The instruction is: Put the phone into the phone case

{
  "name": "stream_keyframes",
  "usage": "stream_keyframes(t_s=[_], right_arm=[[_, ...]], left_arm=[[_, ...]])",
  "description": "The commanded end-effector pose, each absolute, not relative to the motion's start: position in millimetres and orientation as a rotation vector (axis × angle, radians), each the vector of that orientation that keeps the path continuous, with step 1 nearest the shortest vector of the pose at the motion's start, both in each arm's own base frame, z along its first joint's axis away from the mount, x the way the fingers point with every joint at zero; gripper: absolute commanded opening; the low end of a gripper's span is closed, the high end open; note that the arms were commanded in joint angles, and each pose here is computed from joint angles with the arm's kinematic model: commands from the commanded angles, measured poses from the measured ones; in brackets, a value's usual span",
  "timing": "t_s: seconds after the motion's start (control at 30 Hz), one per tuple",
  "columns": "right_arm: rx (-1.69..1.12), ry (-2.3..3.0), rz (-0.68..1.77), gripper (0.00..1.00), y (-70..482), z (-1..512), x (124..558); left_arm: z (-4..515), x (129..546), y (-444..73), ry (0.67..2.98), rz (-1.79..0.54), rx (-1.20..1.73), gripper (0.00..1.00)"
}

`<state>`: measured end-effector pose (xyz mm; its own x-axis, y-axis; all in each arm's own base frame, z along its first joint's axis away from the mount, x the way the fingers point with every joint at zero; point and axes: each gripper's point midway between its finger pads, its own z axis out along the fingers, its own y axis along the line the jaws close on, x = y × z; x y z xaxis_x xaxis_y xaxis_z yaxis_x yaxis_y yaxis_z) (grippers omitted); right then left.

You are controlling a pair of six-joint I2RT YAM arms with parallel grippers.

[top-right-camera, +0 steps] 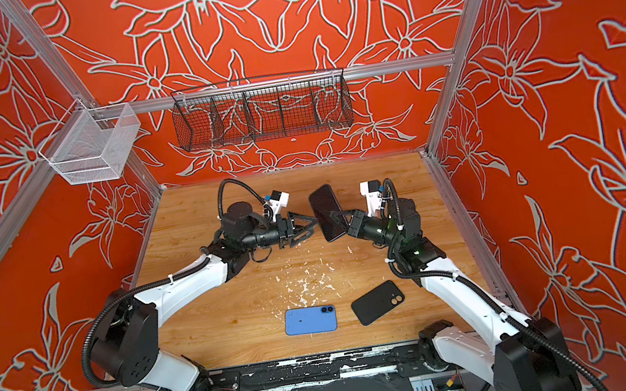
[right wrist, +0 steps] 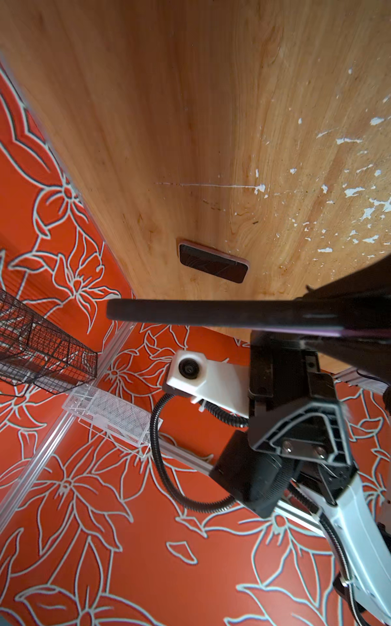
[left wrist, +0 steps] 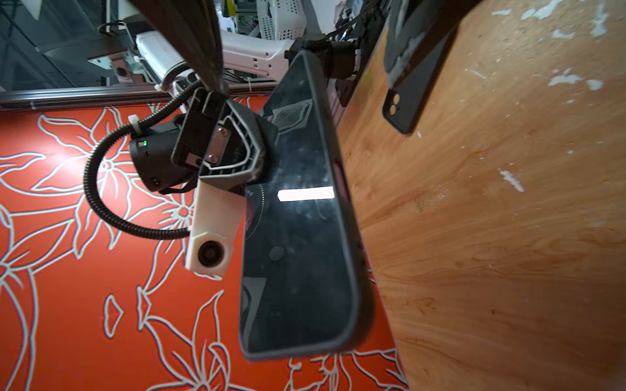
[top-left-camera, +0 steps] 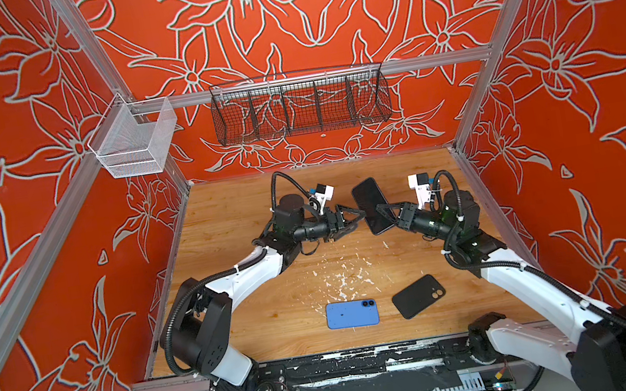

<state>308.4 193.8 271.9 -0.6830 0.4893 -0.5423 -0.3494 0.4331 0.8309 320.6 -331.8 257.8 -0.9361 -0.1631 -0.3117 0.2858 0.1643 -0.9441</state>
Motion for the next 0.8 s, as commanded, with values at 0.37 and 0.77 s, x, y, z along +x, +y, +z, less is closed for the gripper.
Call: stream_keyframes(t_s=[0.37,0.77], right_arm=[[0.262,1.665,1.382,0.0,181,305,322],[0.303,1.645,1.457,0.0,188,300,333]], left_arm=[[259,336,-355,1.943,-1.934,0.061,0.62],[269,335,-367,1.878,-1.99,0.089,0.36]])
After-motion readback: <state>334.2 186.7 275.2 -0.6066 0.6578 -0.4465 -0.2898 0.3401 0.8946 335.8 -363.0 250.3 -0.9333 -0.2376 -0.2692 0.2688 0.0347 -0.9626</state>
